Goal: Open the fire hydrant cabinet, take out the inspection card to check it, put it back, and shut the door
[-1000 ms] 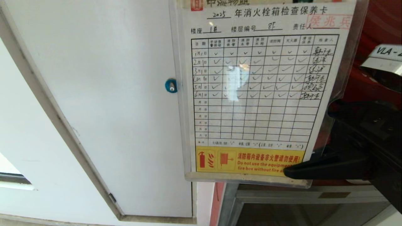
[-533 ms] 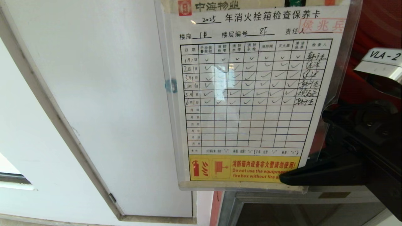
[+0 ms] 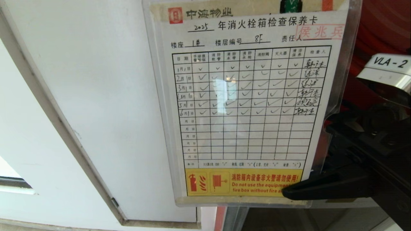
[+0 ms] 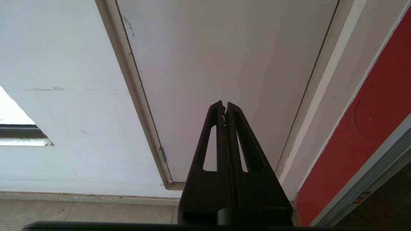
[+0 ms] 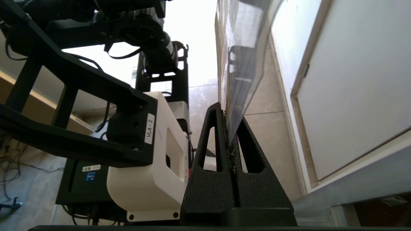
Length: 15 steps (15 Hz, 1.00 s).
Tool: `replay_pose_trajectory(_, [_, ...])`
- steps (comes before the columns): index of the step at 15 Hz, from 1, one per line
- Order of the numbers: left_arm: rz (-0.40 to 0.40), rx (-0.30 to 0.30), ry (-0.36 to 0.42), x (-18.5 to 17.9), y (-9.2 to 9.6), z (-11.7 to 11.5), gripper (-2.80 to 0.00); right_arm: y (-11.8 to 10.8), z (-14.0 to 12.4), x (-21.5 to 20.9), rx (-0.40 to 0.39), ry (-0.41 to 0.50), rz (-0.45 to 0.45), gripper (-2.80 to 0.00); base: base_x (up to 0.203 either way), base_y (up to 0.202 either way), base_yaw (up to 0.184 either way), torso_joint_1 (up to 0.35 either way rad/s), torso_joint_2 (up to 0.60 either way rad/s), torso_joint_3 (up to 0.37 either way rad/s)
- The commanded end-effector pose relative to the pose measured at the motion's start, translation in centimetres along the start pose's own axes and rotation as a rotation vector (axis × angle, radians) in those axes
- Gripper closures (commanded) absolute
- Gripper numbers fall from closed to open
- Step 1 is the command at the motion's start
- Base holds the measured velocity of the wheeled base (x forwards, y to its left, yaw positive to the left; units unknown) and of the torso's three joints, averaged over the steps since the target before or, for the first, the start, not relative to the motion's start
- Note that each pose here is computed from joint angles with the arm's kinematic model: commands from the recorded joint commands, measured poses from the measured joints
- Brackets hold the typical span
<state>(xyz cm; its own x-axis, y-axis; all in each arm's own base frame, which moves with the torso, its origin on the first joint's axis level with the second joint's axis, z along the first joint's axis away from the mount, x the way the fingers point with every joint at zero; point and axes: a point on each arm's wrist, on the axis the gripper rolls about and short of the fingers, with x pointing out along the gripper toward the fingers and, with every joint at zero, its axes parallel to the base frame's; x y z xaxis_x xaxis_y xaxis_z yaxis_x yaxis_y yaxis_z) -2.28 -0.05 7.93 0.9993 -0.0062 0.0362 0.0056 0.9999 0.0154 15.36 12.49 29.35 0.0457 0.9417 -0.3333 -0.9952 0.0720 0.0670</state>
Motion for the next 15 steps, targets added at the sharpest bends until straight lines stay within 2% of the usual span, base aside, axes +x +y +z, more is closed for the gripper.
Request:
replay_pose_trajectory(1, [0.000,0.000,0.013,0.1,0.0,-0.4,0.00,-0.1,-0.1,0.4,0.003,0.007,0.018,0.00,0.000,0.000,0.000,0.000,0.00,0.000])
replay_pose_trajectory(6, [0.000,0.000,0.013,0.1,0.0,-0.4,0.00,-0.1,0.0,0.5,0.000,0.006,0.021,0.00,0.000,0.000,0.000,0.000,0.00,0.000])
replay_pose_trajectory(12, [0.000,0.000,0.015,0.1,0.0,-0.4,0.00,0.5,1.9,-0.6,-0.060,-0.046,-0.006,0.00,0.000,0.000,0.000,0.000,0.00,0.000])
replay_pose_trajectory(15, [0.000,0.000,0.013,0.1,0.0,-0.4,0.00,1.1,1.9,-1.1,-0.064,-0.050,-0.011,0.00,0.000,0.000,0.000,0.000,0.00,0.000])
